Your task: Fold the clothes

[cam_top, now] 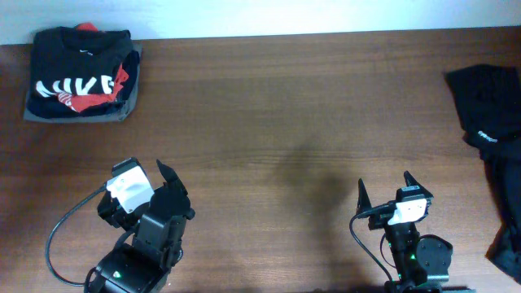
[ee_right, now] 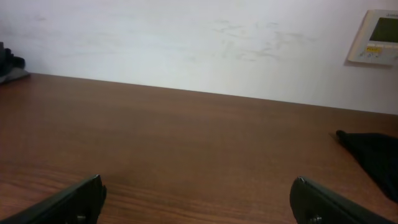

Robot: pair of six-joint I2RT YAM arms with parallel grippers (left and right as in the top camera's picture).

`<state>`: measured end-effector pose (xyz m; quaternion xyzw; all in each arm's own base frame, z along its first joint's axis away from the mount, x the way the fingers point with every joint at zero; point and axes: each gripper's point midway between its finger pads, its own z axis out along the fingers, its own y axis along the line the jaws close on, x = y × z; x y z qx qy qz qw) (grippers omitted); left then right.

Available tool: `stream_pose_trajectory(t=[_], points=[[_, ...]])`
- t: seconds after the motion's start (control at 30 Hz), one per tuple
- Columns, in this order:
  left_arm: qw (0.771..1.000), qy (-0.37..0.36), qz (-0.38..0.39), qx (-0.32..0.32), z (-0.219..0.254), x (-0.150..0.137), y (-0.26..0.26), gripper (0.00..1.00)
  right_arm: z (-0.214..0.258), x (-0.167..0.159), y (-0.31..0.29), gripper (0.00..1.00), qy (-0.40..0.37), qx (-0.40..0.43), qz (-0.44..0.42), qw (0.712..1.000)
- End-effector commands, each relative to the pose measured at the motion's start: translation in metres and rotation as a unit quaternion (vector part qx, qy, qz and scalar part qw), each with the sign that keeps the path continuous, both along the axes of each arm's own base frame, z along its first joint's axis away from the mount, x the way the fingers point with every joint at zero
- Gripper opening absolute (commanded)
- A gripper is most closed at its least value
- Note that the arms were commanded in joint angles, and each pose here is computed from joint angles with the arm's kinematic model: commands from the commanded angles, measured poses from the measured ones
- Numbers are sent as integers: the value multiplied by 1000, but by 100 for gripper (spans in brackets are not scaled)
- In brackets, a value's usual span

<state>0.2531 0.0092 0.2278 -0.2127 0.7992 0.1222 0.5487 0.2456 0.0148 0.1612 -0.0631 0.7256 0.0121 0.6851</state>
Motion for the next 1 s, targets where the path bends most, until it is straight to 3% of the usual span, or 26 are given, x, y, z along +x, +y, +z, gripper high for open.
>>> stream_pose_trajectory(t=[0.0,0.2,0.4,0.47,0.5,0.67,0.97], points=[[1000,-3,6,3,0,-1,2,99,-2,0,-5,99,2,5,-13,1000],[999,30,1,14,-11,-9,5,99,-2,0,-5,99,2,5,-13,1000],[993,66,-89,-45,-30,-9,-8,99,-2,0,-5,99,2,5,-13,1000],[989,56,-132,-24,-23,-6,-11,99,-2,0,-5,99,2,5,-13,1000],[983,32,-179,17,-12,0,-15,99,-2,0,-5,99,2,5,-13,1000],[931,-69,-320,159,16,4,-42,99,-2,0,-5,99,2,5,-13,1000],[939,-154,-245,187,10,-3,-9,99,-2,0,-5,99,2,5,-13,1000]])
